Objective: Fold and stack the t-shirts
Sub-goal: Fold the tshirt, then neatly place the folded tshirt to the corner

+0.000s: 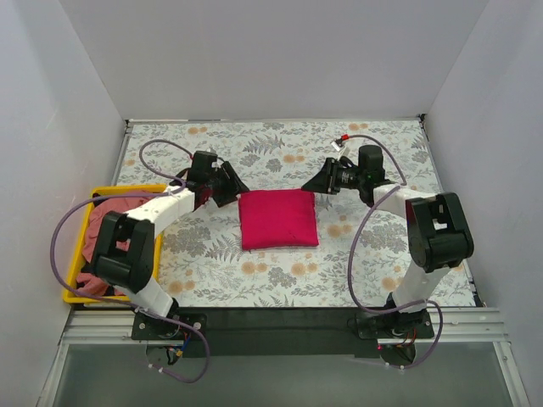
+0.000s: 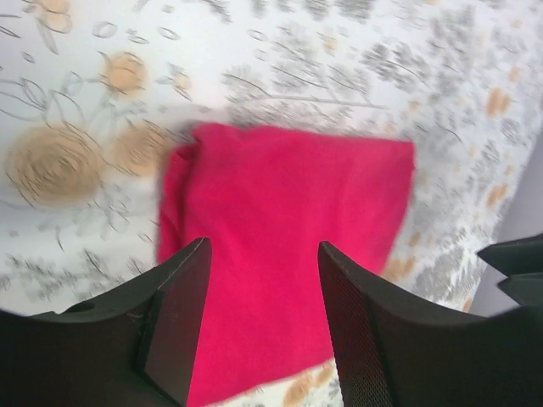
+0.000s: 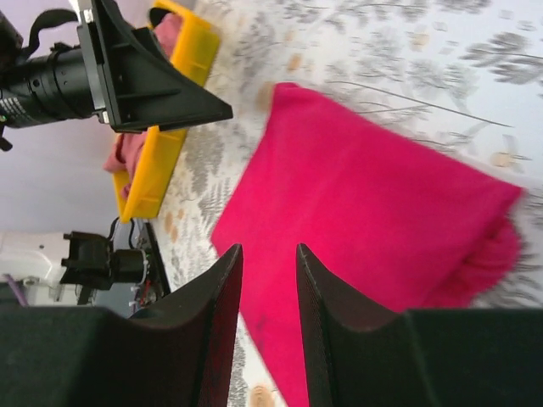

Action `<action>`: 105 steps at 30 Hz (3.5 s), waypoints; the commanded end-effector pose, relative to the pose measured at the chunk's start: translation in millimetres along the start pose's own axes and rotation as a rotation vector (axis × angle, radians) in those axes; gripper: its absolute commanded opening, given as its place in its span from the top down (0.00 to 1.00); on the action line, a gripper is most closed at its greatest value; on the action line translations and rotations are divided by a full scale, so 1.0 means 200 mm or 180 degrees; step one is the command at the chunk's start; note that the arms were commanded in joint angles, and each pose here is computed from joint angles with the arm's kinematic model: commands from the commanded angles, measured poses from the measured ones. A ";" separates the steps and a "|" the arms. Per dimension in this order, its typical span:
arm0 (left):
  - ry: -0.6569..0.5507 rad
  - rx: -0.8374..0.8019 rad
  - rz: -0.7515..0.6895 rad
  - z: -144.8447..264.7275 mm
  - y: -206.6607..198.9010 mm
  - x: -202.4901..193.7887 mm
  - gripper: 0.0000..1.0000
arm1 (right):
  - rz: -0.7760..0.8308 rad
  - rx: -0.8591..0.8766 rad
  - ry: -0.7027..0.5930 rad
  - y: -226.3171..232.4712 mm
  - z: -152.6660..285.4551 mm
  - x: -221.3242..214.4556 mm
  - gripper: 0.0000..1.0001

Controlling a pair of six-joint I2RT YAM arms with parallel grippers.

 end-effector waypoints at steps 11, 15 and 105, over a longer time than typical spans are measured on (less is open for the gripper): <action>0.0791 0.0250 -0.0234 0.18 0.27 -0.54 0.93 | -0.0051 0.0322 0.0707 0.06 0.07 -0.65 0.62; 0.0804 0.0471 -0.0045 0.15 0.35 -0.53 0.98 | -0.0348 0.0112 0.0814 -0.09 0.11 -0.80 0.64; -0.0875 0.0583 0.0096 0.55 0.44 0.05 0.23 | 0.3497 -0.1245 0.2078 0.75 -0.61 -0.78 0.34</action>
Point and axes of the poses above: each gripper's point midway between its finger pads, its own z axis back along the fingers, its own y axis along the line the jaws close on, x = y × z, the point moved 6 cm from there along z, back along the fingers, and after that the axes turned 9 degrees about z, right-handed, at the moved point
